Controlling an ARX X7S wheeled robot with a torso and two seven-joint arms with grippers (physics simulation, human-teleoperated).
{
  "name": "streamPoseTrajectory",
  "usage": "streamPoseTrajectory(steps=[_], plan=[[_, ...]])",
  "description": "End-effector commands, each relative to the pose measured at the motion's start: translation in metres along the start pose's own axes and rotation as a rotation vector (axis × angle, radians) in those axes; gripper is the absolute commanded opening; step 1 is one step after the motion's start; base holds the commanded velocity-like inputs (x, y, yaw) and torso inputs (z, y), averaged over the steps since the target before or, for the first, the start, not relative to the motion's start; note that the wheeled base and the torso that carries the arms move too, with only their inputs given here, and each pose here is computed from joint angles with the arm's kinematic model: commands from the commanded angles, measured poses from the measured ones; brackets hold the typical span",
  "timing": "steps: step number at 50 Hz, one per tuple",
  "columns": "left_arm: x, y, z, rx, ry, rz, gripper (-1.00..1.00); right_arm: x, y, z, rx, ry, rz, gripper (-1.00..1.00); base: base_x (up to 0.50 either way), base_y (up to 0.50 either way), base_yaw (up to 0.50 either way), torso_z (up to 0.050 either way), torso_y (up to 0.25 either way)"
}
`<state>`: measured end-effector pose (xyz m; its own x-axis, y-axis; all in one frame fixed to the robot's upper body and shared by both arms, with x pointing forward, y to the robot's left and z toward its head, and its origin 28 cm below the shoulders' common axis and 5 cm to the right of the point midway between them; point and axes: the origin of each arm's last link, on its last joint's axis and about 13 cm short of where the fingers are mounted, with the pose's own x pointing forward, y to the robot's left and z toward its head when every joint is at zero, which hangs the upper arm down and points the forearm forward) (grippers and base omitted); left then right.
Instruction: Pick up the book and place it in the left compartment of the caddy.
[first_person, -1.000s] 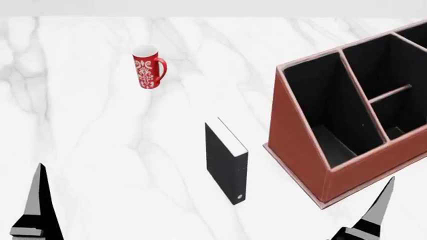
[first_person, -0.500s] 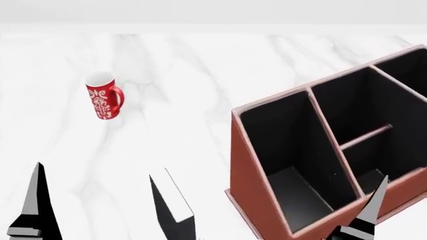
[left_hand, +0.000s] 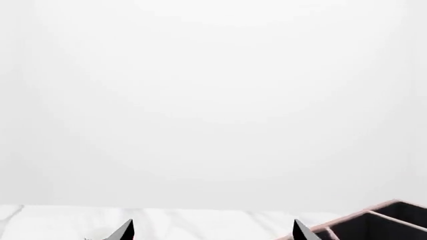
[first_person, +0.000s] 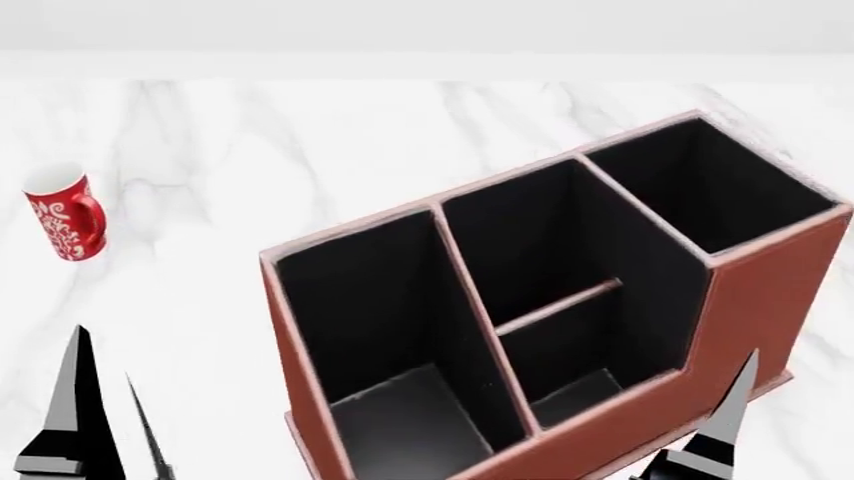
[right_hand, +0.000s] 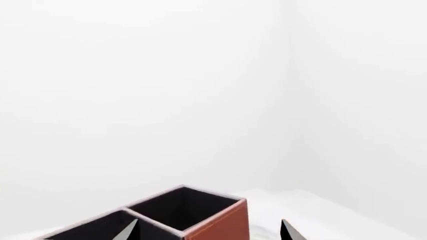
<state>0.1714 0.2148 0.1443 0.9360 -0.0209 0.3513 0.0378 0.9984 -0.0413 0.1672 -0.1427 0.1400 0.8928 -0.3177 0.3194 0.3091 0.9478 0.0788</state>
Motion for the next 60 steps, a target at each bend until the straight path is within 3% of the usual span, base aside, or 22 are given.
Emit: streamPoseTrajectory(steps=[1, 36, 44, 51, 60], plan=[[0.000, 0.000, 0.000, -0.001, 0.000, -0.001, 1.00, 0.000, 0.001, 0.000, -0.005, 0.005, 0.005, 1.00, 0.00, -0.50, 0.00, 0.000, 0.000], [0.000, 0.000, -0.001, -0.001, 0.005, 0.002, 1.00, 0.000, 0.001, -0.001, -0.013, -0.002, 0.021, 1.00, 0.00, -0.50, 0.00, 0.000, 0.000], [0.000, 0.000, -0.001, -0.001, 0.006, 0.003, 1.00, 0.001, 0.003, -0.007, -0.056, 0.034, 0.016, 1.00, 0.32, -0.45, 0.00, 0.000, 0.000], [0.000, 0.000, -0.002, -0.001, 0.006, 0.003, 1.00, 0.004, 0.002, -0.008, -0.122, 0.070, -0.020, 1.00, 0.26, -0.16, 0.00, 0.000, 0.000], [0.000, 0.001, -0.002, -0.001, 0.007, 0.003, 1.00, 0.001, 0.001, -0.007, -0.089, 0.021, -0.018, 1.00, 0.00, 0.00, 0.00, 0.000, 0.001]])
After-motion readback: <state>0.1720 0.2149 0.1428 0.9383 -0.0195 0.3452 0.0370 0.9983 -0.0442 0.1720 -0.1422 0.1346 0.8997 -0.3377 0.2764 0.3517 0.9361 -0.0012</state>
